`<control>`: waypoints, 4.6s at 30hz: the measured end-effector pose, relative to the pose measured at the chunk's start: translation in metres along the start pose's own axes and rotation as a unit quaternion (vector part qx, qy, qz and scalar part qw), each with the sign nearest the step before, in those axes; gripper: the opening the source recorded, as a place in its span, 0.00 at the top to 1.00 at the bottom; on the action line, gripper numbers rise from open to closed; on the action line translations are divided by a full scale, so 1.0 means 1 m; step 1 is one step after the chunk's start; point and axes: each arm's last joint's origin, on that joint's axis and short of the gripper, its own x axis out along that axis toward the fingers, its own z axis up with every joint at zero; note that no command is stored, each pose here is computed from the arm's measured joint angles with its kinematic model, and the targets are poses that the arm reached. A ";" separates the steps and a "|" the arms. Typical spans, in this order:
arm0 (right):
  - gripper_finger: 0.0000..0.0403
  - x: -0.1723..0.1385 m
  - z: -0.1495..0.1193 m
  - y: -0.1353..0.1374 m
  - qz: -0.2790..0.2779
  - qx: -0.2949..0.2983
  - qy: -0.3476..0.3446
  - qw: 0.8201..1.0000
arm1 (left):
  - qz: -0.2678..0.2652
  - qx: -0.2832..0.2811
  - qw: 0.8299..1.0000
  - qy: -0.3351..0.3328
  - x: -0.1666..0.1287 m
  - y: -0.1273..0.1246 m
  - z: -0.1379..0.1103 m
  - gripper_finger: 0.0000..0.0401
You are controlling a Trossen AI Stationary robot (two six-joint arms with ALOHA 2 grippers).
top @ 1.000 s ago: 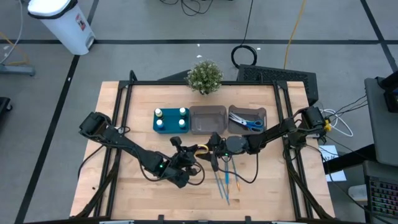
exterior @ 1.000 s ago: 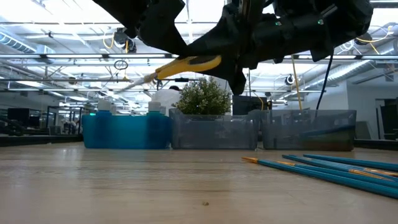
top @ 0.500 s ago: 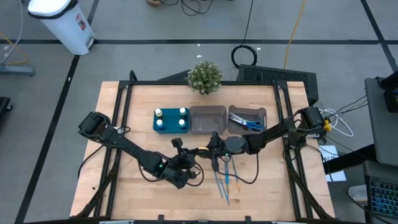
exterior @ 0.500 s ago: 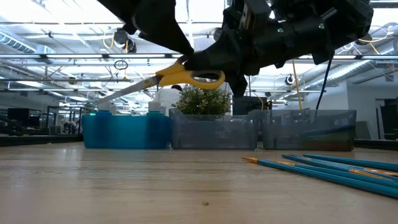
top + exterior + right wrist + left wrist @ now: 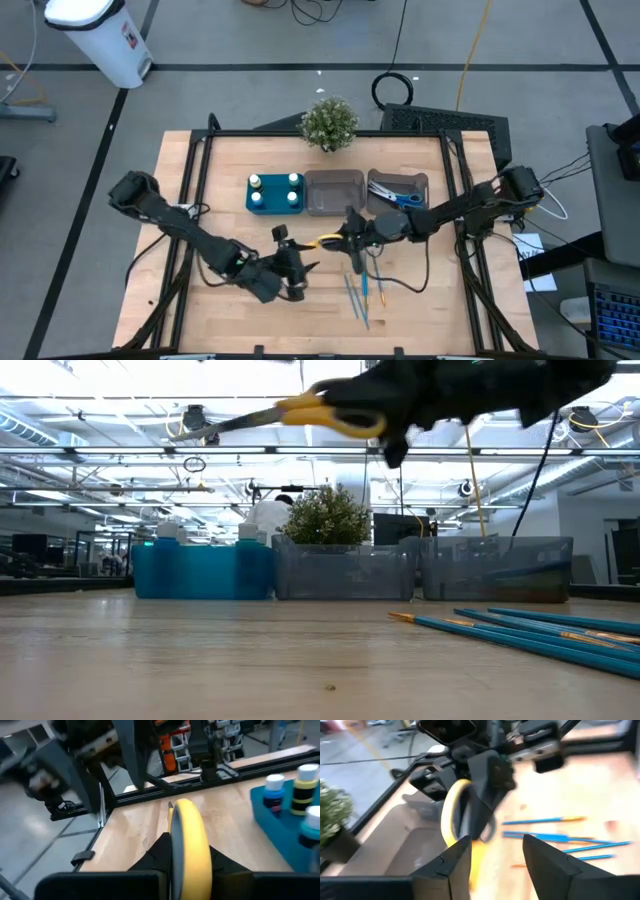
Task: Pick & Place Paint Supplies
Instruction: Put the yellow scissor into the right black bin
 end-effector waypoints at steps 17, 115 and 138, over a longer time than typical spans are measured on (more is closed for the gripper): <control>0.95 -0.134 -0.013 -0.020 -0.172 0.027 -0.120 0.977 | -0.041 0.068 0.997 -0.008 -0.031 -0.010 0.002 0.50; 0.57 -0.161 0.013 0.048 0.144 -0.165 -0.224 0.950 | -0.110 -0.114 0.986 -0.058 -0.004 0.075 -0.078 0.50; 0.41 -0.164 -0.015 -0.003 -0.431 -0.078 0.229 0.869 | -0.094 -0.140 0.985 -0.041 0.002 0.082 -0.081 0.49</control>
